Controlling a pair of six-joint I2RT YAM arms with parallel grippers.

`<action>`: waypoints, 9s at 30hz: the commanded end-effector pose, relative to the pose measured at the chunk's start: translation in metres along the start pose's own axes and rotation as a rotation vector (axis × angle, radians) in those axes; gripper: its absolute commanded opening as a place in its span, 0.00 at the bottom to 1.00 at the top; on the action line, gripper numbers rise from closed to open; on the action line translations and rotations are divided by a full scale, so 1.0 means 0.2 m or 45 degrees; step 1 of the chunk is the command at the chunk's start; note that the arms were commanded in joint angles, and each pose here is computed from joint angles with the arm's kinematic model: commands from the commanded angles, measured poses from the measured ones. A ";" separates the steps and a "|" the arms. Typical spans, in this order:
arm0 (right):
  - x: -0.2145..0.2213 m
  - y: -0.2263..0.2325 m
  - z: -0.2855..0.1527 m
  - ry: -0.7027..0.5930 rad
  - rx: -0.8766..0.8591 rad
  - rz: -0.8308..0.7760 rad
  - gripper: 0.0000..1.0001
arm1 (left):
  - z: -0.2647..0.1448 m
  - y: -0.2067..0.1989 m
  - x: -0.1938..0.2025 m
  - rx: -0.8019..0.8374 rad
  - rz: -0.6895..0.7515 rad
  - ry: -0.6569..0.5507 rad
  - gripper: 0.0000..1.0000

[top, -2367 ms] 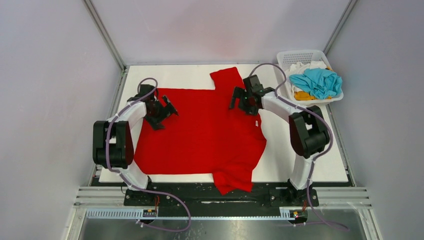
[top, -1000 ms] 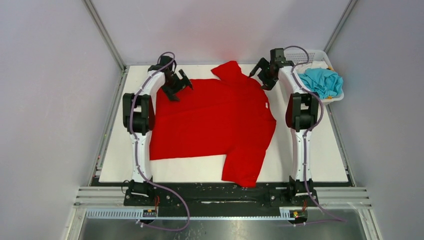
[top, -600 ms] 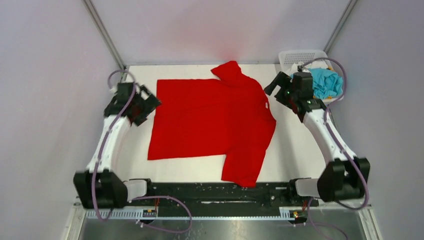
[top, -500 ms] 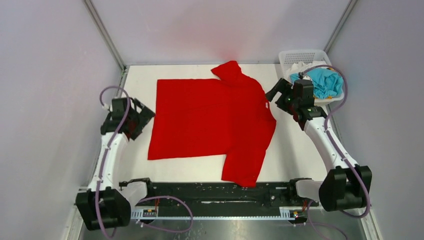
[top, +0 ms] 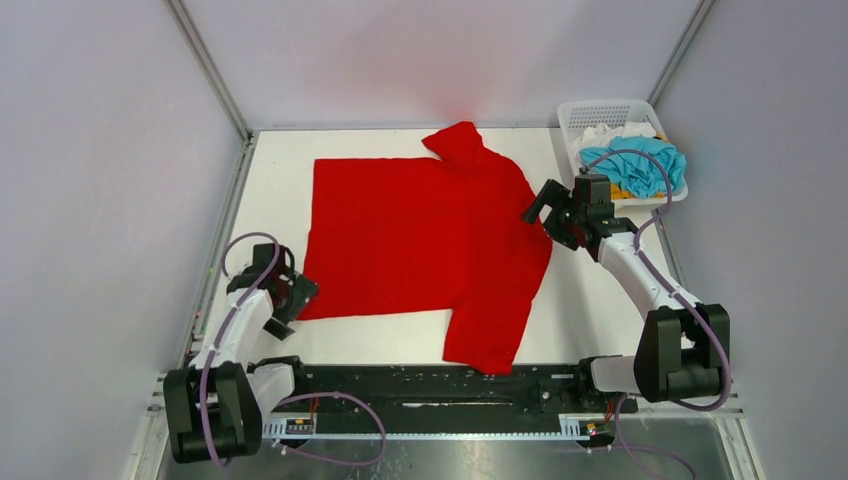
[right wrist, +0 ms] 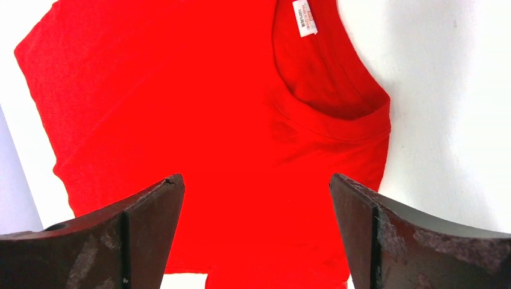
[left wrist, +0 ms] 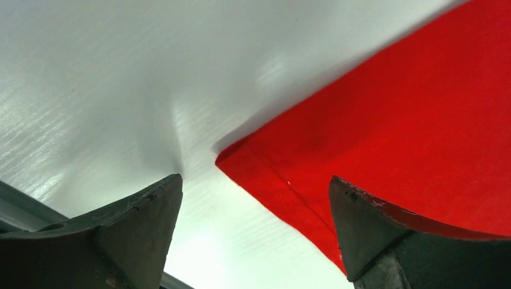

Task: Fold and stack the t-shirts
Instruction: Grab the side of the flattened tshirt closest away from the robot with both arms, then fold the flattened tshirt in 1/3 of the way

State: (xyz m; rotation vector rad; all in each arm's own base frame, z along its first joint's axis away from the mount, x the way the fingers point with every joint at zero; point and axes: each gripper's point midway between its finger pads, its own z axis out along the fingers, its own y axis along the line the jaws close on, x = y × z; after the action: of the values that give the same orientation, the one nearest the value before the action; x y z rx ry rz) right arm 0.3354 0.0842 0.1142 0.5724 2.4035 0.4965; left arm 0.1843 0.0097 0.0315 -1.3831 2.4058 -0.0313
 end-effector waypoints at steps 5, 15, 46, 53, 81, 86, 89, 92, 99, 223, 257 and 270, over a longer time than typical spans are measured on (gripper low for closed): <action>-0.06 -0.01 -0.06 -0.087 0.014 -0.054 1.00 | 0.15 -0.05 -0.04 -0.056 -0.078 0.009 0.65; -0.08 -0.06 -0.06 -0.104 0.085 -0.054 1.00 | 0.20 -0.04 0.01 -0.088 -0.077 0.070 0.17; 1.37 -0.14 -0.50 0.755 0.095 -1.273 0.66 | 0.04 -0.20 -0.29 0.085 -0.013 -0.167 0.00; 1.43 -0.17 -0.40 0.739 0.200 -1.346 0.59 | 0.06 -0.21 -0.26 0.089 -0.008 -0.127 0.00; 1.53 -0.13 -0.78 1.112 -0.002 -1.169 0.00 | -0.02 -0.05 -0.16 0.040 -0.058 -0.065 0.00; 1.55 -0.17 -0.88 1.186 -0.051 -1.116 0.00 | -0.03 0.00 -0.10 0.042 -0.091 -0.048 0.00; 1.51 -0.14 -0.85 1.098 -0.058 -1.116 0.00 | -0.05 -0.01 -0.09 0.062 -0.110 -0.038 0.00; 1.44 -0.09 -0.79 1.007 -0.029 -1.098 0.00 | -0.08 -0.06 -0.10 0.118 -0.117 -0.033 0.00; 1.14 0.24 -0.61 0.660 -0.120 -0.901 0.00 | -0.16 -0.25 -0.19 0.266 -0.140 -0.029 0.00; 0.06 0.54 0.36 0.111 -0.088 -0.766 0.99 | 0.05 -0.75 -0.08 0.344 0.289 0.278 0.99; -0.49 0.31 0.65 -0.182 0.646 -1.367 1.00 | 0.22 -0.59 -0.10 0.238 0.251 0.354 0.99; -0.41 0.50 0.40 -0.094 0.149 -0.803 0.99 | 0.05 -0.75 -0.18 0.398 0.241 0.269 0.99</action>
State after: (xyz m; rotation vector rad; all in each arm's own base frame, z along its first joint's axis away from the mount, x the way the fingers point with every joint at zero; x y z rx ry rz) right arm 0.5264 0.0913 0.1080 -0.2715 2.3493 -0.3645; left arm 0.3136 -0.0345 0.0360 -1.1199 2.6366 -0.4752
